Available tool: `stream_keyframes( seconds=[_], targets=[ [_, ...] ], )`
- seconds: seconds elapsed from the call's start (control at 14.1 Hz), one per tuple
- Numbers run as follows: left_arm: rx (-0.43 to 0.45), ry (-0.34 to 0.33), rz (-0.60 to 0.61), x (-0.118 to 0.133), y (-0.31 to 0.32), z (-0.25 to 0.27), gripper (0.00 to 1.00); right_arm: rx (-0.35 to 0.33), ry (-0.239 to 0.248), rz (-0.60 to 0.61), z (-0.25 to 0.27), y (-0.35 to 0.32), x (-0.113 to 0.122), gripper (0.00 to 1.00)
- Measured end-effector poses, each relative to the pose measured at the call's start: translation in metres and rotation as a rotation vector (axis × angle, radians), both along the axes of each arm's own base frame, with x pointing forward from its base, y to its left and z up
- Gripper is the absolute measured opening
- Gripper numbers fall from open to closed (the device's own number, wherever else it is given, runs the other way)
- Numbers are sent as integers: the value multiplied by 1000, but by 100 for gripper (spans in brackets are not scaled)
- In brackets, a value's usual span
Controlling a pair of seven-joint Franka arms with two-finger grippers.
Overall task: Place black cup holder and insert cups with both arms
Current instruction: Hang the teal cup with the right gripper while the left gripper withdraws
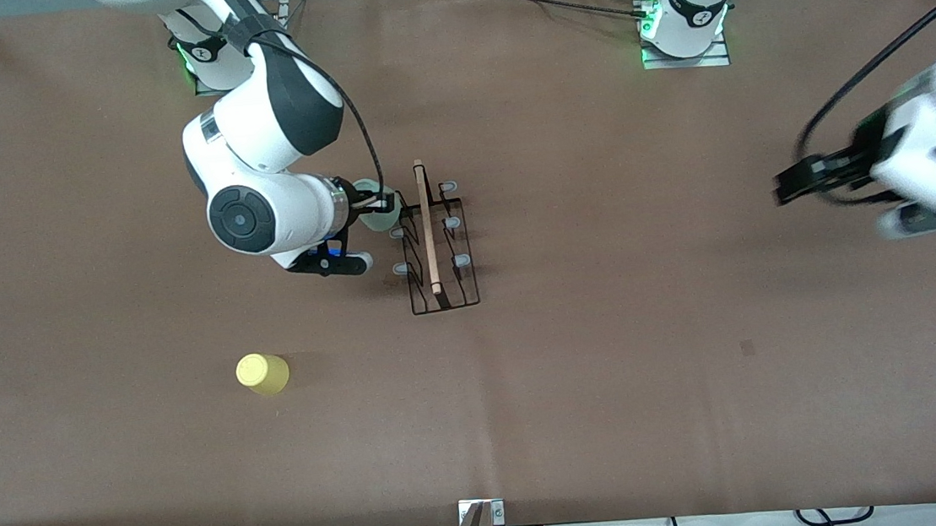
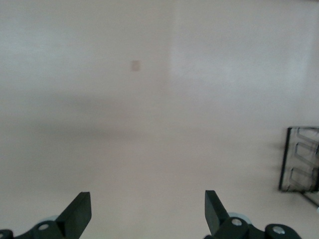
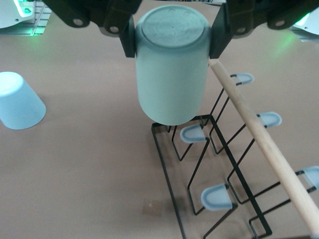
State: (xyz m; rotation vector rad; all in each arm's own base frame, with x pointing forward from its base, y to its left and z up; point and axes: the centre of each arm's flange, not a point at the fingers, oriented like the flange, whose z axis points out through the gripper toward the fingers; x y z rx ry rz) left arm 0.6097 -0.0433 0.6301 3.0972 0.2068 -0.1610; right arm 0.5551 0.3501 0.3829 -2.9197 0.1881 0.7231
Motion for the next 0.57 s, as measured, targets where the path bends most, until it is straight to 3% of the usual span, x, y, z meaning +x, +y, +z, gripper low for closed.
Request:
stream_keyframes(
  seconds=[0.21,0.57],
  targets=[
    [20,39,8,-29,22,27,100,-5,15,5,-3,1,-2,64],
    [19,31,32,-28,39,28,100,-10,23,14,-9,8,-6,64]
  ],
)
